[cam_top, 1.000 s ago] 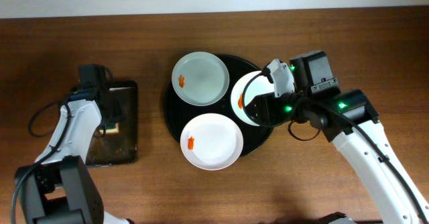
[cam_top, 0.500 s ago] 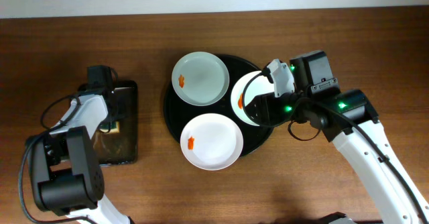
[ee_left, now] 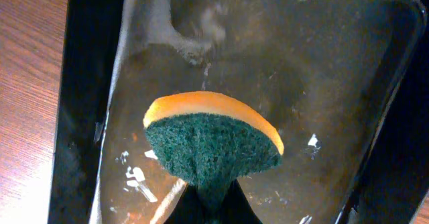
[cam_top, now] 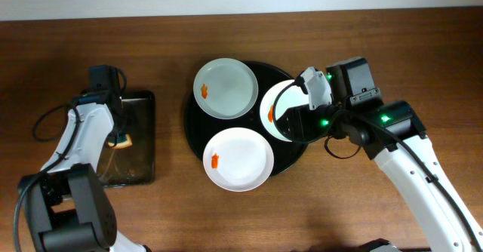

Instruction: Clean dirty plates on tray and stack at the side

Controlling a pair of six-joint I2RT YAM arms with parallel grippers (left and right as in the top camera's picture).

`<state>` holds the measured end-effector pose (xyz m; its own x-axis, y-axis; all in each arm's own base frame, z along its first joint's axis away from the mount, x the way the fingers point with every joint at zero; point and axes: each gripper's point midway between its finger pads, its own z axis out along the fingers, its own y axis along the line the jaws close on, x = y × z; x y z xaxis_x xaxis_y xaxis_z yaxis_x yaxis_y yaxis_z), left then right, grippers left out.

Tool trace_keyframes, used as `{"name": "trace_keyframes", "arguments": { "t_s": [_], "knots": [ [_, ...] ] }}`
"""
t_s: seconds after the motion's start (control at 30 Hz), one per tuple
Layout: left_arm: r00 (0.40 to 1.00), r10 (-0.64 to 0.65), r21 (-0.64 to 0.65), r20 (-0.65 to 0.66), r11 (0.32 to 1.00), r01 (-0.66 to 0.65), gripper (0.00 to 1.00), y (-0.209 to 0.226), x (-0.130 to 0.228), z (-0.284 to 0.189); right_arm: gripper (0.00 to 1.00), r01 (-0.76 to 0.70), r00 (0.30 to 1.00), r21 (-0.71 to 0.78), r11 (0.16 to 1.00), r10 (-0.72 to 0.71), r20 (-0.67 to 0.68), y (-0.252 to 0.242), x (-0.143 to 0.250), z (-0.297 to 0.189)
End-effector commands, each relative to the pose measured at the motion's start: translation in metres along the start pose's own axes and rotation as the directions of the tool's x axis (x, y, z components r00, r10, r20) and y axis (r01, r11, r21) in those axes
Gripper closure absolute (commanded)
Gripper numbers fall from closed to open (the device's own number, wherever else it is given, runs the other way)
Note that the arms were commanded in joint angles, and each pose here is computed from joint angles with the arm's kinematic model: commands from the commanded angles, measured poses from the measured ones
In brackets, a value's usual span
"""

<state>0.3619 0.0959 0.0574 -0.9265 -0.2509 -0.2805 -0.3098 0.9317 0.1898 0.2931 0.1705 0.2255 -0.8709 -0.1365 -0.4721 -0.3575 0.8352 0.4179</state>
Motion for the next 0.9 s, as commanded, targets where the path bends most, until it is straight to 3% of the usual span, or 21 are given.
{"name": "trace_keyframes", "arguments": {
  "t_s": [0.0,0.07,0.1,0.27,0.3,0.47,0.5,0.67,0.73,0.77,0.87],
  "knots": [
    [0.998,-0.006,-0.004,0.058,1.000,0.006,1.00,0.009,-0.011,-0.026,0.44,0.002,1.000,-0.006,1.000,-0.002,0.022,0.004,-0.005,-0.008],
    [0.997,-0.003,0.003,0.072,1.000,0.003,1.00,0.008,-0.015,-0.026,0.44,0.001,1.000,-0.007,1.000,-0.001,0.021,0.004,-0.004,-0.008],
    [0.999,0.001,0.069,0.054,0.998,-0.004,1.00,-0.001,-0.009,-0.036,0.44,0.001,1.000,-0.006,1.000,-0.001,0.020,0.004,-0.004,-0.008],
    [0.992,0.020,0.034,0.122,0.999,-0.025,1.00,0.008,-0.023,-0.052,0.44,-0.003,1.000,-0.004,1.000,0.003,0.010,0.003,-0.002,-0.008],
    [0.995,0.026,0.085,0.096,0.996,-0.034,1.00,0.001,-0.017,-0.061,0.44,-0.003,1.000,-0.005,1.000,0.003,0.011,0.003,-0.002,-0.008],
    [0.988,0.013,0.063,0.153,0.998,-0.023,1.00,0.007,-0.028,-0.071,0.44,-0.003,1.000,-0.004,1.000,0.003,0.010,0.003,-0.002,-0.008],
    [0.991,0.013,0.112,0.134,0.993,-0.028,1.00,0.000,-0.022,-0.077,0.44,-0.002,1.000,-0.005,1.000,0.002,0.014,0.004,-0.002,-0.008],
    [0.980,0.022,0.053,0.198,0.998,-0.033,1.00,0.010,-0.036,-0.082,0.44,-0.003,1.000,-0.005,1.000,0.003,0.012,0.003,-0.002,-0.008],
    [0.983,0.021,0.139,0.184,0.989,-0.048,1.00,-0.002,-0.028,-0.091,0.44,-0.007,1.000,-0.003,1.000,0.007,0.002,0.003,0.000,-0.008],
    [0.973,0.062,0.089,0.222,0.992,-0.084,1.00,0.004,-0.037,-0.088,0.44,-0.008,1.000,-0.003,1.000,0.008,0.001,0.003,0.001,-0.008],
    [0.975,0.050,0.131,0.214,0.988,-0.080,1.00,-0.002,-0.033,-0.093,0.43,-0.008,1.000,-0.004,1.000,0.008,0.000,0.003,0.001,-0.008]
  ]
}}
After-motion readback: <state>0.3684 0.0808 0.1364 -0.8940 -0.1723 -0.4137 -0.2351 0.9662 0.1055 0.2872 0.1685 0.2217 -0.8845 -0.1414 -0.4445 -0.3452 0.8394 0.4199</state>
